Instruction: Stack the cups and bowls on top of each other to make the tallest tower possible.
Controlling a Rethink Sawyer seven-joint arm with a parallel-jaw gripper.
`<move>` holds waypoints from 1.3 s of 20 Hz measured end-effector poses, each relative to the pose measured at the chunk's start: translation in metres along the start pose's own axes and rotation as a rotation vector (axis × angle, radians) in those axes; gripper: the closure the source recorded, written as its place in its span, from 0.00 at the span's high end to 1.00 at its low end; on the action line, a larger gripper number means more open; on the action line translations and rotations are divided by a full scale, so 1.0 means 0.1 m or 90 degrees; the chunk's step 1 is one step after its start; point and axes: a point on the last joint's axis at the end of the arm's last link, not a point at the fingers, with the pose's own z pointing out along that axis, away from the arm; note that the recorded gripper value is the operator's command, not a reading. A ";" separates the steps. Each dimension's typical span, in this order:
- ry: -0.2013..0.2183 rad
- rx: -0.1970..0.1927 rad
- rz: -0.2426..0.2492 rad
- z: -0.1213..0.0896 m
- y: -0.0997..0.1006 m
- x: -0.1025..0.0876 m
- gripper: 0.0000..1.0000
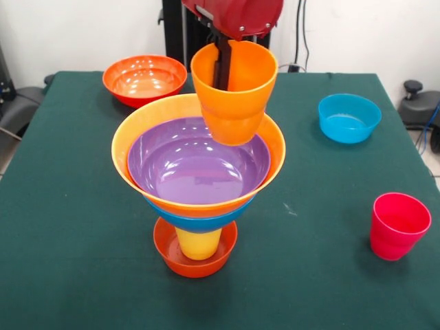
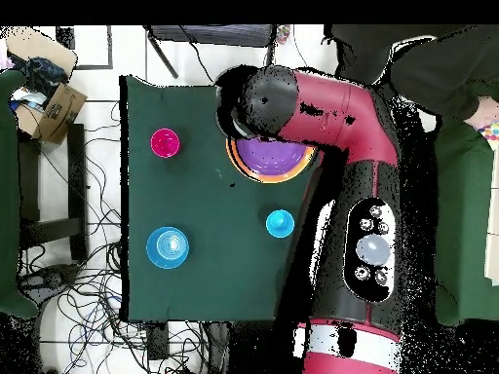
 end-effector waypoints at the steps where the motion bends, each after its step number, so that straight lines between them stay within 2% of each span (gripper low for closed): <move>1: -0.001 0.001 0.000 0.00 -0.01 -0.01 0.00; 13: -0.010 0.009 0.006 0.04 -0.14 -0.20 0.00; 26: -0.009 0.006 -0.001 0.05 -0.11 -0.17 0.00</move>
